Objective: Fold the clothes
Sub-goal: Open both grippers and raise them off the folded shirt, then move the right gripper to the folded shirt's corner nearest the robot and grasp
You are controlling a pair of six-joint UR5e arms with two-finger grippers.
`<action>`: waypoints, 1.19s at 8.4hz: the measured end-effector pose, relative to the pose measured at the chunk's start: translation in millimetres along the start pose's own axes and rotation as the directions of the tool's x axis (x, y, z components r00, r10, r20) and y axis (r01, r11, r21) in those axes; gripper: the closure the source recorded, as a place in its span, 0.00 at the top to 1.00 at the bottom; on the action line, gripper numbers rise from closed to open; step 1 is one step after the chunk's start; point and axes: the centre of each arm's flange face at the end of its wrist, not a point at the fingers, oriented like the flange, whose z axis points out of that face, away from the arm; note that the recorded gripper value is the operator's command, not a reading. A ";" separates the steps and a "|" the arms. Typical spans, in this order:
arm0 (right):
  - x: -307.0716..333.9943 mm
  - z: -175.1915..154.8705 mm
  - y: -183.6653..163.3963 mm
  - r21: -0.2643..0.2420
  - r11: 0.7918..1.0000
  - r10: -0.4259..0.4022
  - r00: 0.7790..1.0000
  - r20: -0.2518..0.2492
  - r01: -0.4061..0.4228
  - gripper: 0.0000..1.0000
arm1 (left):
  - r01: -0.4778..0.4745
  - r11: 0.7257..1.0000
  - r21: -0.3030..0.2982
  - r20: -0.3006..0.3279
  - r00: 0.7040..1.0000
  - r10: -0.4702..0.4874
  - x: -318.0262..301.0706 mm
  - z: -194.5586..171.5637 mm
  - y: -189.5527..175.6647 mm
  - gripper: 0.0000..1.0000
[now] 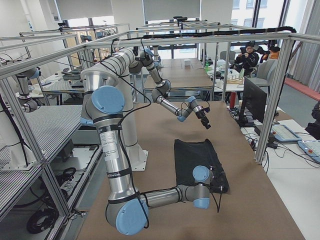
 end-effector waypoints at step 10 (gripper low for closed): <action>48.4 23.0 160.1 -0.198 0.978 0.021 0.970 -0.243 -0.071 0.94 | -0.019 0.999 0.037 0.018 1.000 0.019 21.6 -2.1 -27.3 0.94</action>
